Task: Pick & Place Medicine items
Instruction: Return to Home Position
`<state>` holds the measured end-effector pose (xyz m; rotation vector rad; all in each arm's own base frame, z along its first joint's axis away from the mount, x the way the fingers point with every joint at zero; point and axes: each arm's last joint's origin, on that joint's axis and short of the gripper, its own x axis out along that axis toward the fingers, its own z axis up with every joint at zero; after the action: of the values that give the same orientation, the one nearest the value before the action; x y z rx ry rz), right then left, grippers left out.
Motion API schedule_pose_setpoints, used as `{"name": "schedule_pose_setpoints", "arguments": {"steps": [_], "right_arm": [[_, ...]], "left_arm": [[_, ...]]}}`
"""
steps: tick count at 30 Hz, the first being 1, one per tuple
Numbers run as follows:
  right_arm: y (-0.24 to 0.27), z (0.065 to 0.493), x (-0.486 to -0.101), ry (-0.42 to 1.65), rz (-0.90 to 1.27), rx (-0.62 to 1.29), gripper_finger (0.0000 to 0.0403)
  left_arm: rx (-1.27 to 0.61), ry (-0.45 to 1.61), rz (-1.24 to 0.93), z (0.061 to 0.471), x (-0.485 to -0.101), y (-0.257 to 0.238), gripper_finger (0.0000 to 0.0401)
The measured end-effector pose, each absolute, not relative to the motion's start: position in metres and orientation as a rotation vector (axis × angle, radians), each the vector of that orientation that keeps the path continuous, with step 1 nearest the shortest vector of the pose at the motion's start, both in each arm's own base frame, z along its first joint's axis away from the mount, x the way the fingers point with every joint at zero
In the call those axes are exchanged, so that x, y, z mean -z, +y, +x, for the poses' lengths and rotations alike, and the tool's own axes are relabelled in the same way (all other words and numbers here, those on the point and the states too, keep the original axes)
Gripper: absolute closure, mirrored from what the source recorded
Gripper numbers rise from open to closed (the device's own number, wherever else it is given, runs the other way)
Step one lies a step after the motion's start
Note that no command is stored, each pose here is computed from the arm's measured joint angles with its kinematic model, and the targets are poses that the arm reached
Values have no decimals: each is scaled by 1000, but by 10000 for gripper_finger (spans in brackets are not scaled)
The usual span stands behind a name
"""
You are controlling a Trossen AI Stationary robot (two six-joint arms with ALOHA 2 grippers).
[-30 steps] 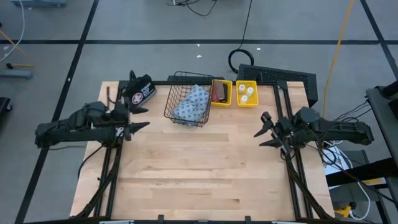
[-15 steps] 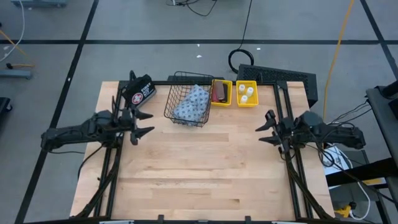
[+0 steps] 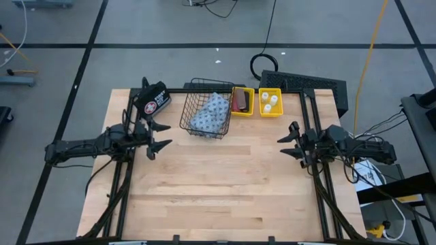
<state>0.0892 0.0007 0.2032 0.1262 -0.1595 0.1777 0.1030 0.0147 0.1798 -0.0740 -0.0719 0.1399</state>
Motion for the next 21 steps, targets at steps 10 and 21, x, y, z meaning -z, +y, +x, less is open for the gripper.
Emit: {"name": "schedule_pose_setpoints", "arguments": {"steps": [10, 21], "right_arm": [[1, 93, -193, -250, 121, -190, 234], [1, 94, -189, -211, 180, -193, 234]], "left_arm": [[-141, -58, -61, 104, -175, 15, 98], [-131, -40, -31, 104, -173, 14, 102]]}}
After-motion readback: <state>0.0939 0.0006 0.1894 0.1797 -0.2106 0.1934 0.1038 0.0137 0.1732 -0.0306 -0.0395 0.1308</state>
